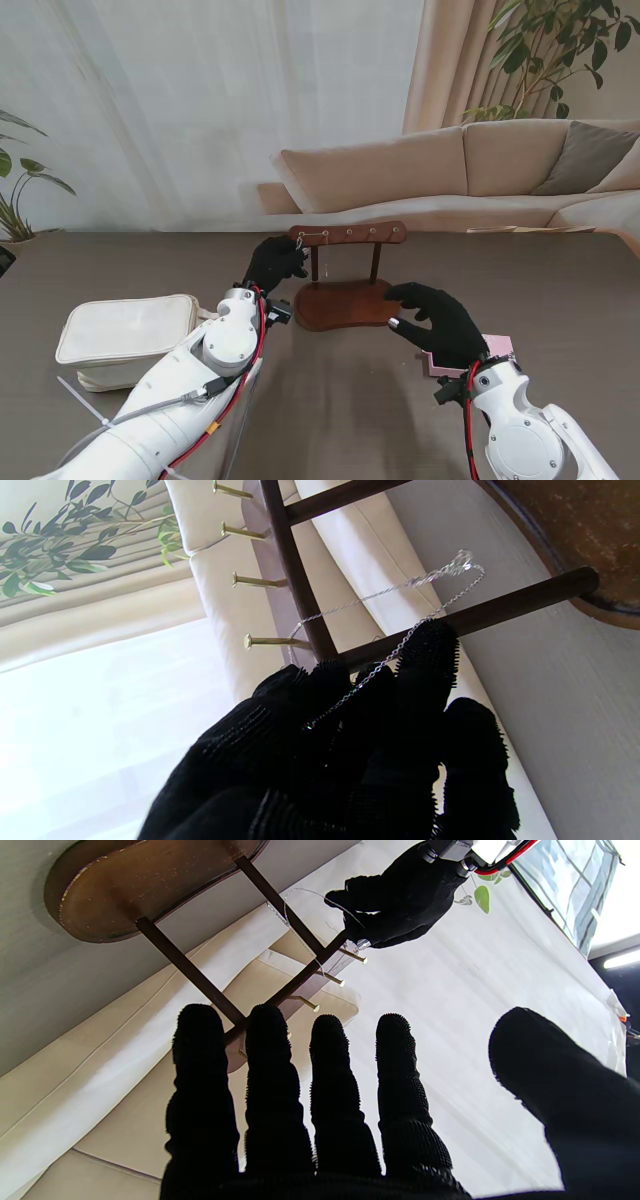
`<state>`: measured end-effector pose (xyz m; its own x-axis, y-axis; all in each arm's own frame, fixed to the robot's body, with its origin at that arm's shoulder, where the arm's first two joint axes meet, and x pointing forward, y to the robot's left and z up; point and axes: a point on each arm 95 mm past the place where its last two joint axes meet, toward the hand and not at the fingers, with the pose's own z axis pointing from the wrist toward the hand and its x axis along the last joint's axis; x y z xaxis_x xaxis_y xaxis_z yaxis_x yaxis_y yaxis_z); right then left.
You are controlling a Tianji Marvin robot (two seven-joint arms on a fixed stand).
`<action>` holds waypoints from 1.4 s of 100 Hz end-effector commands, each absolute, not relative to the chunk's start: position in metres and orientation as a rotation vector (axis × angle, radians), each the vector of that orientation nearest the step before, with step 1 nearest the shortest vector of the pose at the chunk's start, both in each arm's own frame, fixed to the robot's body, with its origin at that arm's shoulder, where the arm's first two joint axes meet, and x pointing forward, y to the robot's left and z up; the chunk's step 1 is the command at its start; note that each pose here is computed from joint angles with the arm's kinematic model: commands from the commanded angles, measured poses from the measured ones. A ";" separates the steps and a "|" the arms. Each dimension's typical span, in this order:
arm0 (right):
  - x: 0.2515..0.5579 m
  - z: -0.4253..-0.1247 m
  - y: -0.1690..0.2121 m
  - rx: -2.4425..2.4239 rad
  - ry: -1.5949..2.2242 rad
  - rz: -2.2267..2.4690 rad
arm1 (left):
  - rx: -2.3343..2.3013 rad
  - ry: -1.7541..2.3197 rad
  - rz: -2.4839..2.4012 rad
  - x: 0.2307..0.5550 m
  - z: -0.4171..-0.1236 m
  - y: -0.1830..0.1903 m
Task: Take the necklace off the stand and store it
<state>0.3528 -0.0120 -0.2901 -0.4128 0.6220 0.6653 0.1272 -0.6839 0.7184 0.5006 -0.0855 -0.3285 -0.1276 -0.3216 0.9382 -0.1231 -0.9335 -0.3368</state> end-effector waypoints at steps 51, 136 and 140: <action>0.351 -0.292 -0.008 1.486 1.060 2.165 | -1.939 0.485 -2.248 0.499 -0.305 -0.085; 0.350 -0.293 -0.007 1.501 1.075 2.162 | -1.893 0.554 -2.310 0.499 -0.280 -0.096; 0.350 -0.293 -0.007 1.501 1.076 2.162 | -1.897 0.554 -2.314 0.499 -0.279 -0.097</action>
